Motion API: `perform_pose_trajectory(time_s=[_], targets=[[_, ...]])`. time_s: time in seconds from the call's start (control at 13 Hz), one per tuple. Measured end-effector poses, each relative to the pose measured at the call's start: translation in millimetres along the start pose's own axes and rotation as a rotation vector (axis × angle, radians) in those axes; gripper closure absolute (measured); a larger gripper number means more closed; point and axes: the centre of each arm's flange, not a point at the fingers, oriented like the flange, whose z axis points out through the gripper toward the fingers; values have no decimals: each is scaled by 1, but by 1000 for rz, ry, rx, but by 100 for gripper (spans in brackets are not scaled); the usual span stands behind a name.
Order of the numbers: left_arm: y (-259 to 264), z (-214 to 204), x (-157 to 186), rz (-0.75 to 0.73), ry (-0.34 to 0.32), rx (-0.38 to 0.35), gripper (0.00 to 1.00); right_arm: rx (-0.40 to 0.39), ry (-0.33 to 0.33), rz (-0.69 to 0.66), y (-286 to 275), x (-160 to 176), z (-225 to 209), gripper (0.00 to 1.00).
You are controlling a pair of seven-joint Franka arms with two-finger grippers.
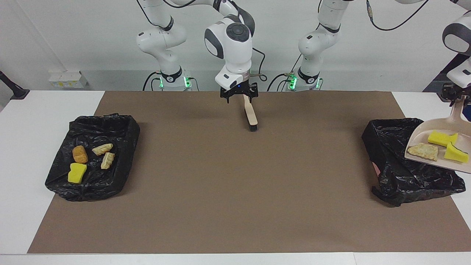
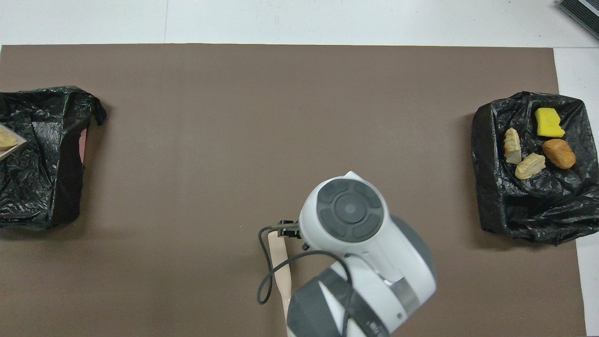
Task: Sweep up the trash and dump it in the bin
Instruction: 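Dump the dustpan with the left gripper while the right gripper releases the brush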
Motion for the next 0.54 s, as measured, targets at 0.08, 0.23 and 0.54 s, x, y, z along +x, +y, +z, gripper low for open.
perform_pose_trajectory(time_s=[0.08,0.23,0.54], targets=[[3,-5,9,50,-45,42,68,-3,15,-22,29,21,-17,0],[13,-21,33,155,-150,137,68,-16,45,-86,84,54,-37,0],[21,-37,52,269,-291,256,68,-48,19,-175,200,89,-67,0]])
